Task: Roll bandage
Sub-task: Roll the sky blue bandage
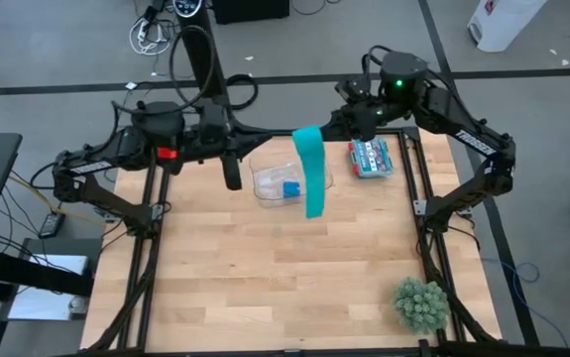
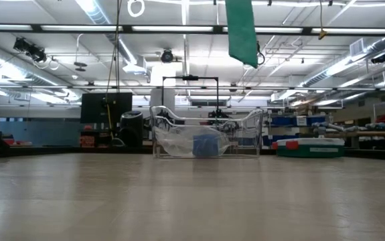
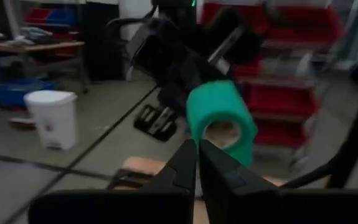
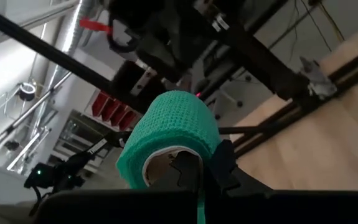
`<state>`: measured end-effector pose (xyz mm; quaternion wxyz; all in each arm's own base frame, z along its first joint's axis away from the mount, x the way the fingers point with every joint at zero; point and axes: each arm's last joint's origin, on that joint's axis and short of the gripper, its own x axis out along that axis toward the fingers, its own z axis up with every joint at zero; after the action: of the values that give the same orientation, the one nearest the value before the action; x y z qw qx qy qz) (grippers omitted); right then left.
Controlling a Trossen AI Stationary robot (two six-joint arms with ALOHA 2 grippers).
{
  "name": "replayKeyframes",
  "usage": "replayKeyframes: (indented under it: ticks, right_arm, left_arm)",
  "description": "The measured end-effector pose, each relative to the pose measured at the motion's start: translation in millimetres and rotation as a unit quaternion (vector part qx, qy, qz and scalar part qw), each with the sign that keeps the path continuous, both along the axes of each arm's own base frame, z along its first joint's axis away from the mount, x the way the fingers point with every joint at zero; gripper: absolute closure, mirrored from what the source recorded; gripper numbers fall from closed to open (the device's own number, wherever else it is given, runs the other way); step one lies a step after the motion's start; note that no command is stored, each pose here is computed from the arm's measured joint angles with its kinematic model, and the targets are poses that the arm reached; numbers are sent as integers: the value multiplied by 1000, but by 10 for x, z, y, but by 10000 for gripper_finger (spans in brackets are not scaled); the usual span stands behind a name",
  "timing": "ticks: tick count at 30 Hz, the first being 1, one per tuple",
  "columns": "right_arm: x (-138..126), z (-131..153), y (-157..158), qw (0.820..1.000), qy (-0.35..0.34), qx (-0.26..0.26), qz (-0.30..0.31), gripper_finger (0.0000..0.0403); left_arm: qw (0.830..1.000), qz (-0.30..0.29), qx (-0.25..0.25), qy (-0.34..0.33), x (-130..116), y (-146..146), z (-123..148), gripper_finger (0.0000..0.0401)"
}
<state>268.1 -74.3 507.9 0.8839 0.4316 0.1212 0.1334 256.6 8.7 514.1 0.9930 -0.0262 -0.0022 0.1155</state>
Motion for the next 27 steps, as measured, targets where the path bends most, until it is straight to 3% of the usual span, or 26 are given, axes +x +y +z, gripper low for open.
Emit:
replayKeyframes:
  ticks: [7,15,27]
  right_arm:
    - [218,-145,-36,999,29,20,3,403]
    - [299,-121,-70,1000,-3,9,2,403]
    - [412,-132,-113,999,-24,18,14,403]
  left_arm:
    - [999,42,0,26,11,-19,-43,319]
    - [998,46,-15,44,7,-54,-88,260]
    - [997,54,-8,56,3,-62,-107,249]
